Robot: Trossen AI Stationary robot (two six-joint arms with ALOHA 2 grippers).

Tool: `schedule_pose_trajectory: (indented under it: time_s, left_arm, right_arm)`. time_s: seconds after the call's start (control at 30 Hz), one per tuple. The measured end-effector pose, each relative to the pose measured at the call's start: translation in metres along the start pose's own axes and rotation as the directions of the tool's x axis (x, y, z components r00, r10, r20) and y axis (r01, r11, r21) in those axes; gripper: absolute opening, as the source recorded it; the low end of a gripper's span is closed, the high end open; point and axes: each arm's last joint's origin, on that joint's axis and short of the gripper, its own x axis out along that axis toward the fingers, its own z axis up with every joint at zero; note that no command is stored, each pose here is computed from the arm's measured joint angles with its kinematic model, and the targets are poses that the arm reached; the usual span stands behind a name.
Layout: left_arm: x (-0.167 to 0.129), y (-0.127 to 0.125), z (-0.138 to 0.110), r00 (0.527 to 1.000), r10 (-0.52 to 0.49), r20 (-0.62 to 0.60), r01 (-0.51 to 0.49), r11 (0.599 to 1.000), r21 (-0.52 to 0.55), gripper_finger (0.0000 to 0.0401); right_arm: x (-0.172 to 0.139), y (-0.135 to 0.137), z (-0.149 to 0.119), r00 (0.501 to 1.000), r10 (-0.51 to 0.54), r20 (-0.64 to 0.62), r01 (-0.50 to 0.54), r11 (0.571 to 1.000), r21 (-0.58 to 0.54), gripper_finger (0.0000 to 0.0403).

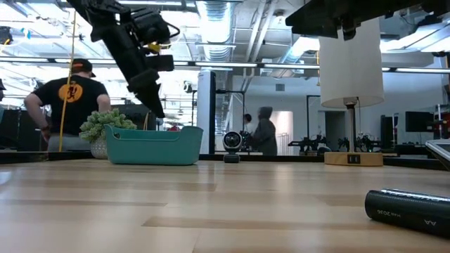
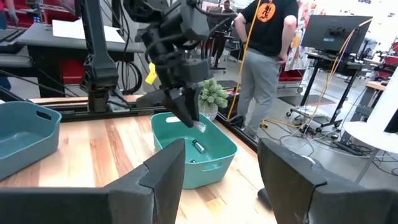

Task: Sort batteries
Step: Put the top silver battery into the green bin, then put the silver battery into the green bin

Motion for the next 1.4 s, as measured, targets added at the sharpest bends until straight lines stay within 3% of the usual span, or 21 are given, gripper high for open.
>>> schedule_pose_trajectory:
  time_s: [0.23, 0.37, 0.53, 0.73, 0.93, 1.17, 1.4]
  left_arm:
    - [0.005, 0.002, -0.004, 1.000, 0.014, 0.021, -0.014, 1.000, -0.004, 0.0197]
    - [-0.003, -0.001, -0.002, 0.998, 0.001, 0.063, -0.001, 1.000, 0.004, 0.0208]
    - [-0.029, -0.009, 0.003, 0.982, -0.059, 0.177, 0.053, 0.998, 0.038, 0.0191]
    - [-0.059, -0.025, 0.006, 0.946, -0.137, 0.293, 0.113, 0.989, 0.100, 0.0168]
    - [-0.072, -0.039, 0.005, 0.924, -0.193, 0.330, 0.162, 0.980, 0.120, 0.0161]
    - [-0.078, -0.057, 0.003, 0.918, -0.223, 0.329, 0.186, 0.972, 0.141, 0.0160]
    - [-0.085, -0.074, 0.001, 0.915, -0.220, 0.339, 0.176, 0.972, 0.154, 0.0160]
  right_arm:
    - [0.000, 0.000, -0.001, 1.000, 0.001, -0.006, -0.001, 0.999, 0.034, 0.0218]
    - [0.000, 0.003, -0.005, 0.997, 0.071, -0.035, -0.069, 0.996, 0.050, 0.0218]
    - [0.002, 0.013, -0.010, 0.968, 0.208, -0.142, -0.195, 0.975, 0.103, 0.0218]
    - [0.013, 0.046, -0.017, 0.881, 0.333, -0.335, -0.312, 0.943, 0.118, 0.0224]
    - [0.022, 0.080, -0.020, 0.718, 0.465, -0.518, -0.394, 0.885, 0.247, 0.0239]
    - [-0.001, 0.124, -0.026, 0.605, 0.489, -0.629, -0.361, 0.872, 0.331, 0.0239]
    - [-0.026, 0.164, -0.045, 0.566, 0.447, -0.693, -0.247, 0.893, 0.375, 0.0239]
